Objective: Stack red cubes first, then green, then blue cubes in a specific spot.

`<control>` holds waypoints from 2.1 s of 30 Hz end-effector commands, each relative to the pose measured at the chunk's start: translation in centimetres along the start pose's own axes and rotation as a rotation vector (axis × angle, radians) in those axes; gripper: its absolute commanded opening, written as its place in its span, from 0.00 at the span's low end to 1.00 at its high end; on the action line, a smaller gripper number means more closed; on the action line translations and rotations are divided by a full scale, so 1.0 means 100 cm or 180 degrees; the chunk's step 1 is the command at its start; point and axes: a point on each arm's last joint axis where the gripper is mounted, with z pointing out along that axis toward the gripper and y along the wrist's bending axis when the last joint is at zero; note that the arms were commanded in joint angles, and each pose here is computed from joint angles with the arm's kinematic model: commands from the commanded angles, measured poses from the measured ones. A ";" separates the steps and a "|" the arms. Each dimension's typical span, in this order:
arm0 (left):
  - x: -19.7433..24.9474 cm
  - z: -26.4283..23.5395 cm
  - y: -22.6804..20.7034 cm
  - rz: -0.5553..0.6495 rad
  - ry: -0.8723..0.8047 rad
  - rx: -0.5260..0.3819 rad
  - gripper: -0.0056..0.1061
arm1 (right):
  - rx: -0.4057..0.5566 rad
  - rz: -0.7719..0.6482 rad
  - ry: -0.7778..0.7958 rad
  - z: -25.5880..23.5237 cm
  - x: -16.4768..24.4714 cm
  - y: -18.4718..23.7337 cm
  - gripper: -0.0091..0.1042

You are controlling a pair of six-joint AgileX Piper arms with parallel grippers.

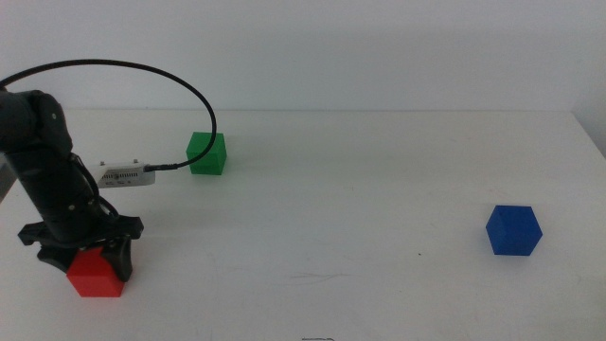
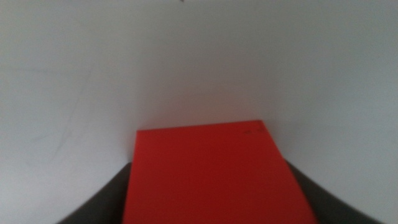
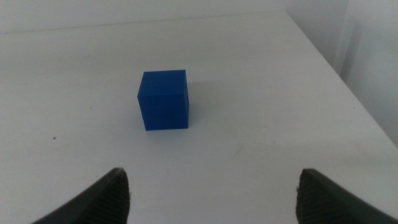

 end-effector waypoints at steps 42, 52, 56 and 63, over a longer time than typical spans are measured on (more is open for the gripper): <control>-0.028 -0.021 -0.287 0.0063 -0.0467 0.0124 0.20 | -0.0005 -0.0062 -0.0348 -0.004 -0.013 0.000 0.73; -0.030 -0.013 -0.291 0.0022 -0.0455 0.0138 0.20 | -0.0005 -0.0062 -0.0348 -0.004 -0.013 0.000 0.73; -0.031 -0.013 -0.292 0.0022 -0.0483 0.0155 0.20 | -0.0005 -0.0062 -0.0348 -0.004 -0.013 0.000 0.73; -0.032 -0.012 -0.291 -0.0003 -0.0499 0.0123 0.20 | -0.0005 -0.0062 -0.0348 -0.004 -0.013 0.000 0.73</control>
